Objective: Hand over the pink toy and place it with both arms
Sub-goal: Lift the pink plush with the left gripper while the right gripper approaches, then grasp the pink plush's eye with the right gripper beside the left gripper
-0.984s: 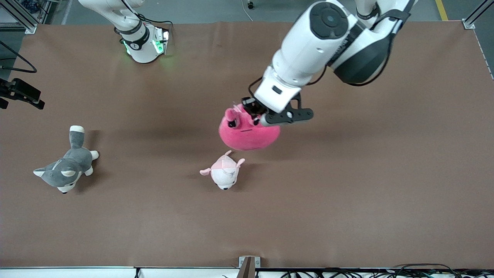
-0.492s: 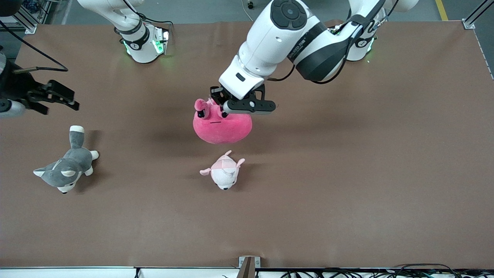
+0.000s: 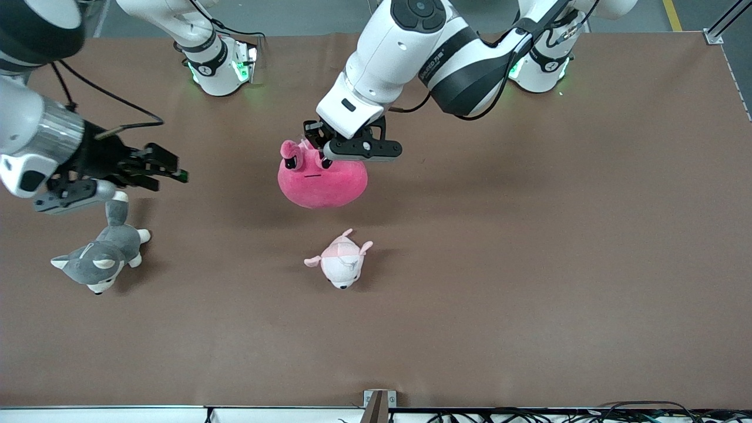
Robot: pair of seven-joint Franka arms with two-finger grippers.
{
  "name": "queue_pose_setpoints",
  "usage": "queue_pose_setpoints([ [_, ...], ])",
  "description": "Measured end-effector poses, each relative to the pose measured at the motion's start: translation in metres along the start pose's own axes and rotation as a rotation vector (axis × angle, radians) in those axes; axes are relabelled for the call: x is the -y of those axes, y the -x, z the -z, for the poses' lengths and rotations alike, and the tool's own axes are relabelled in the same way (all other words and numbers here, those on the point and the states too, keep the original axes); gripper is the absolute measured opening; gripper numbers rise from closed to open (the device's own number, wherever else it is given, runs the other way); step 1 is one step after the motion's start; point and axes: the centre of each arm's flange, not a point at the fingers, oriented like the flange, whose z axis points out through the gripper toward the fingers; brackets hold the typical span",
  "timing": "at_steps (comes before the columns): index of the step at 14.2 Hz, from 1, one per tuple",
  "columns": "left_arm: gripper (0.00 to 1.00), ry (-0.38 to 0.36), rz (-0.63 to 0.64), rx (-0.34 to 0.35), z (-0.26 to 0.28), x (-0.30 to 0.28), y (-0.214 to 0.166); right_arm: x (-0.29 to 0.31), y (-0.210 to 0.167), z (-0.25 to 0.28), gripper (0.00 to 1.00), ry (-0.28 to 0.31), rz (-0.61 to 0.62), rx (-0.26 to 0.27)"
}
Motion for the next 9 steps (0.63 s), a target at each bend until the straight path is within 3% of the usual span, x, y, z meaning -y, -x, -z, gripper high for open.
queue_pose_setpoints([
  [6,0.09,0.004,0.008,0.007,-0.010,-0.004,0.006,0.101,0.005,-0.051,0.72,-0.007,-0.037,0.001],
  [9,0.09,0.004,0.009,0.006,-0.010,-0.004,0.006,0.119,0.009,-0.067,0.72,-0.002,-0.028,0.026],
])
